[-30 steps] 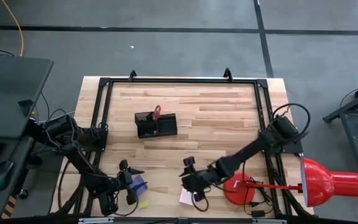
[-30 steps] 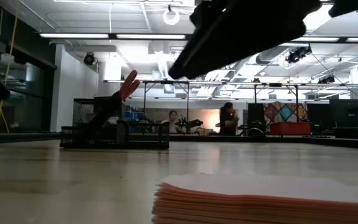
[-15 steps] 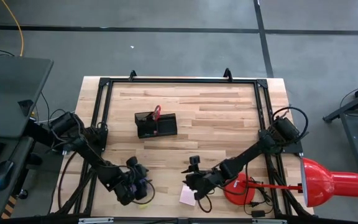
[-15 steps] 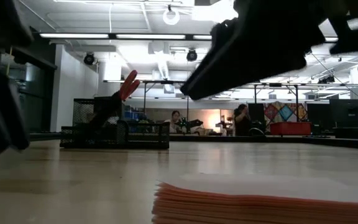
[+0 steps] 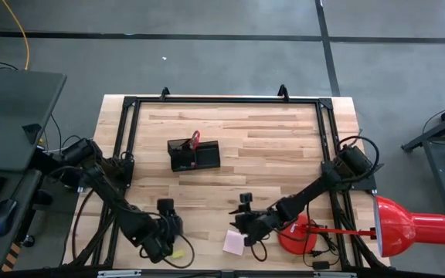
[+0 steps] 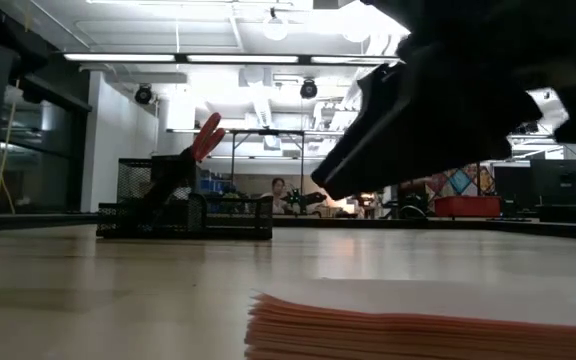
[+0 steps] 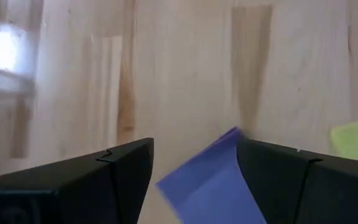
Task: Pick and place office supplies into organizer
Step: Put the left purple sticky note into the desk organizer
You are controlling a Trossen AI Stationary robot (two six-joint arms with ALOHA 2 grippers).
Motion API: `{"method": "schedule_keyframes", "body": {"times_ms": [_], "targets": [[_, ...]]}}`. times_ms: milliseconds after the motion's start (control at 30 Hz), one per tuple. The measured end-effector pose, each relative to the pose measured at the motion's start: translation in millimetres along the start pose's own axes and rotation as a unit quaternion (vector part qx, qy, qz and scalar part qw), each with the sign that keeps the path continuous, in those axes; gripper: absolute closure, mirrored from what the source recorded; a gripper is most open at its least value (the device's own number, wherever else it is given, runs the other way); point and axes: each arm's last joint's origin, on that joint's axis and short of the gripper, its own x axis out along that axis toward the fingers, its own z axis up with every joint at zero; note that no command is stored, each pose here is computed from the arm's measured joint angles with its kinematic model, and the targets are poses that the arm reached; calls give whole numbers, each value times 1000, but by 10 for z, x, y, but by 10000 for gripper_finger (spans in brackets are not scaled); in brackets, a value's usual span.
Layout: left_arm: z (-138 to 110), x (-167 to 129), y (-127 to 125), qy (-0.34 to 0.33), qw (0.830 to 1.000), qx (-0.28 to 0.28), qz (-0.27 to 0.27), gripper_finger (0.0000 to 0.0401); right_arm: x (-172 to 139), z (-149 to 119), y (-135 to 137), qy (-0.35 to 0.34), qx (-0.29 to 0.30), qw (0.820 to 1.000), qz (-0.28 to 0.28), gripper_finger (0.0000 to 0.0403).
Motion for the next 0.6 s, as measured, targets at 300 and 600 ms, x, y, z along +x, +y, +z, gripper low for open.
{"method": "schedule_keyframes", "body": {"times_ms": [300, 600], "targets": [[33, -48, -15, 70, 988, 122, -69, 180, -70, -48, 134, -53, -29, 998, 6, 265], [206, 75, 73, 80, 980, 128, -129, 180, -73, -24, 137, -65, -23, 998, 9, 265]]}}
